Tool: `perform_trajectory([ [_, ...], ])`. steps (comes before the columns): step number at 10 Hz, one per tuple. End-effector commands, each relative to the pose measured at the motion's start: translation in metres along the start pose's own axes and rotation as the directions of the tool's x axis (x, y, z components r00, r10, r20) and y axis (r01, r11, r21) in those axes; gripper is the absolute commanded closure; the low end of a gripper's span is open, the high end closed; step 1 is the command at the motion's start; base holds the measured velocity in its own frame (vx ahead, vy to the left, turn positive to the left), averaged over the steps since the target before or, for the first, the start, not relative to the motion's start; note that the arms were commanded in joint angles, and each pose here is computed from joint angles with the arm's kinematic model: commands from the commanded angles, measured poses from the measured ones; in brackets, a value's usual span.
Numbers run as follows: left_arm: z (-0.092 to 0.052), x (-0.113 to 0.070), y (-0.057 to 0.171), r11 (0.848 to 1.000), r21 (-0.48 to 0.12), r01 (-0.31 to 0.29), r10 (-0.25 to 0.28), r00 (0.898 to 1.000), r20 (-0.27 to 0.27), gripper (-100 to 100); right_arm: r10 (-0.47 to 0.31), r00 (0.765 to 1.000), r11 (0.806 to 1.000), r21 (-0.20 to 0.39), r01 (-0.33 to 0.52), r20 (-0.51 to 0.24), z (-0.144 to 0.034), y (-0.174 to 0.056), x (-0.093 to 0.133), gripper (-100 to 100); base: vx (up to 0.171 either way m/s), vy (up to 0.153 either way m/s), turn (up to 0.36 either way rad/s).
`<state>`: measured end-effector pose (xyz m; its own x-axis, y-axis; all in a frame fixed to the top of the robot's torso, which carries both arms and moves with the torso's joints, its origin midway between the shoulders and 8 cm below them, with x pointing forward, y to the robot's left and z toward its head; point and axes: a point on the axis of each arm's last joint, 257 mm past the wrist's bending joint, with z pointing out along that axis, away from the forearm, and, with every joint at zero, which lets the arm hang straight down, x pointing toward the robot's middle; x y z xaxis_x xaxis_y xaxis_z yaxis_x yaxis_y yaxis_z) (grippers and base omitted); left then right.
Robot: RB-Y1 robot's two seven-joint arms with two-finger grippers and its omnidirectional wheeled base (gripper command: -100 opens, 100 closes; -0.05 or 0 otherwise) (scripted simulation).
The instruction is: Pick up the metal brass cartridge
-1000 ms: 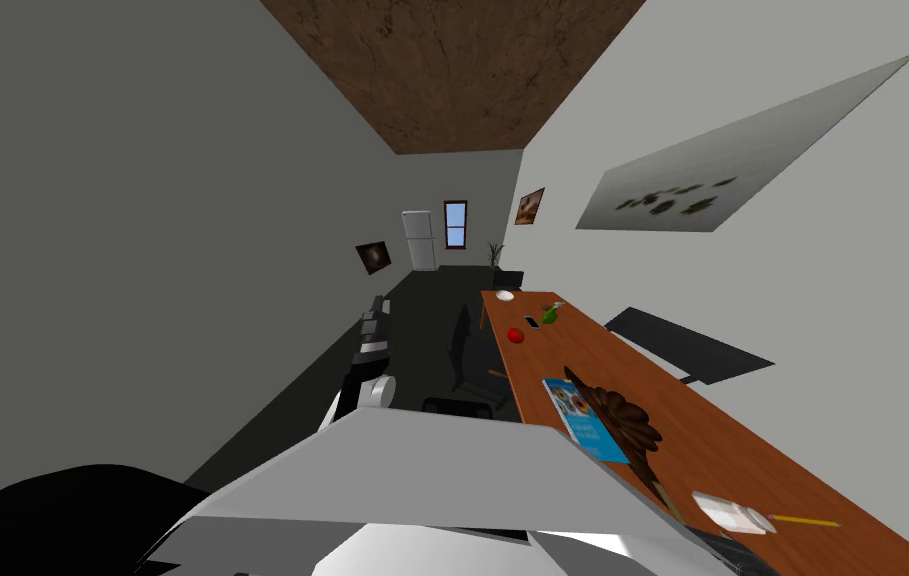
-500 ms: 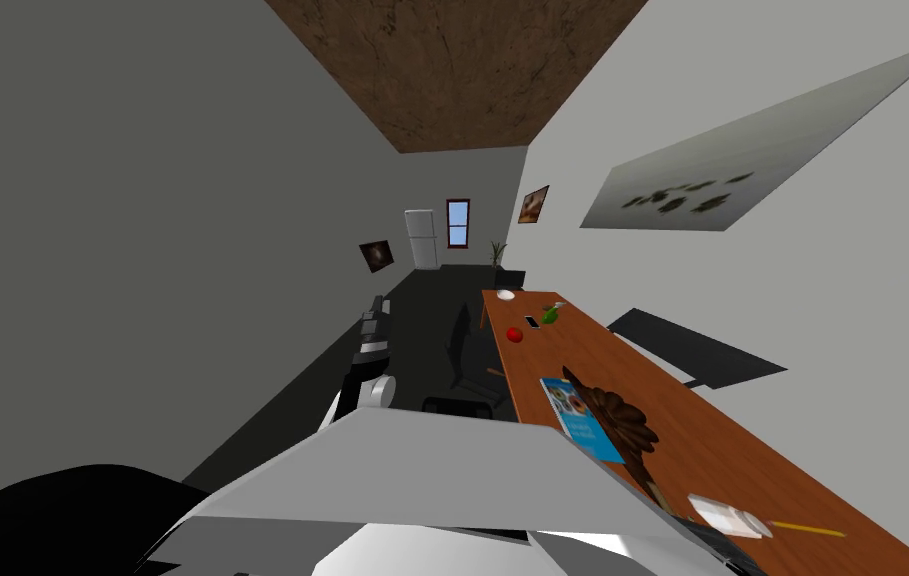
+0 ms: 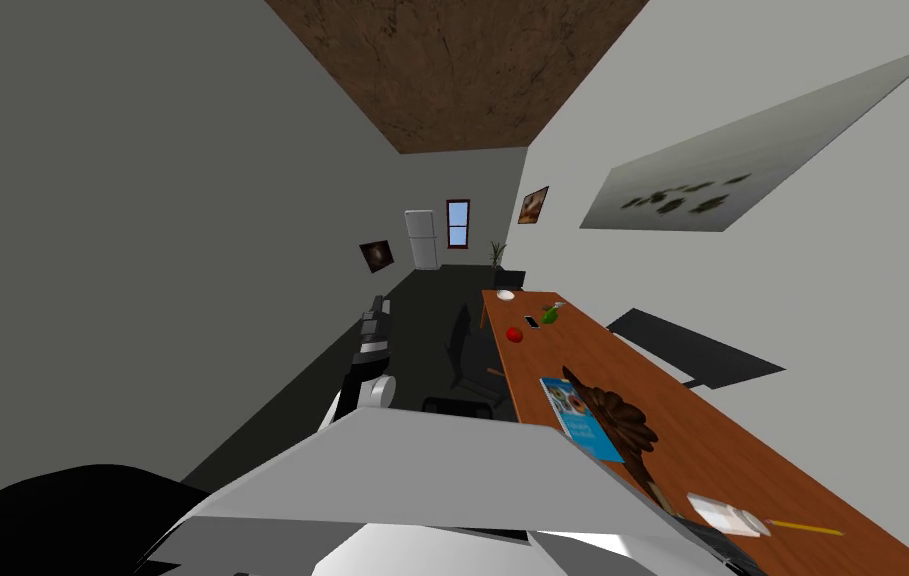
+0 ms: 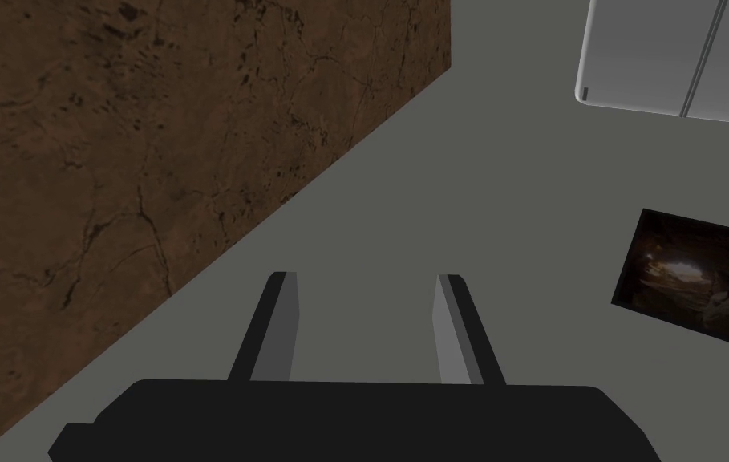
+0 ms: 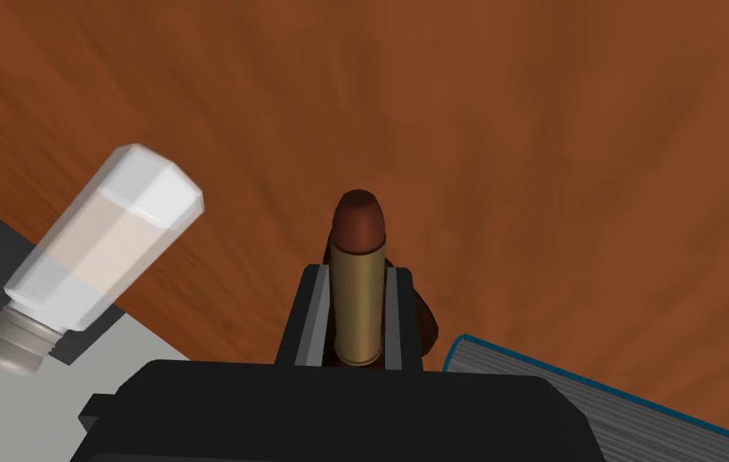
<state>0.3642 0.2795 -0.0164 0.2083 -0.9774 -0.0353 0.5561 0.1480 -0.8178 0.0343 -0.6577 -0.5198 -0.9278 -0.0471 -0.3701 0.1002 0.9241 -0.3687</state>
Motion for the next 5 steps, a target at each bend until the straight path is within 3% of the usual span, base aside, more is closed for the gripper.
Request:
perform_trajectory([
  [1,0.0,0.0,0.0,1.0,0.0,0.0,0.0,1.0,0.0,0,0.0,1.0,1.0,0.001,0.0,-0.001,0.001,-0.002,0.0,100,0.008,0.002,-0.054],
  [3,0.0,0.0,0.0,1.0,0.0,0.0,0.0,1.0,0.0,0,-0.015,1.0,1.0,-0.004,0.015,0.002,-0.012,-0.017,0.003,100,0.041,0.058,-0.064],
  [4,0.0,0.0,0.0,1.0,0.0,0.0,0.0,1.0,0.0,0,-0.011,1.0,1.0,0.0,0.011,0.0,-0.009,-0.014,0.002,100,0.019,0.036,-0.024],
  [5,0.0,0.0,0.0,1.0,0.0,0.0,0.0,1.0,0.0,0,-0.012,1.0,1.0,-0.001,0.012,0.0,-0.01,-0.015,0.003,0,0.002,0.007,0.001],
])
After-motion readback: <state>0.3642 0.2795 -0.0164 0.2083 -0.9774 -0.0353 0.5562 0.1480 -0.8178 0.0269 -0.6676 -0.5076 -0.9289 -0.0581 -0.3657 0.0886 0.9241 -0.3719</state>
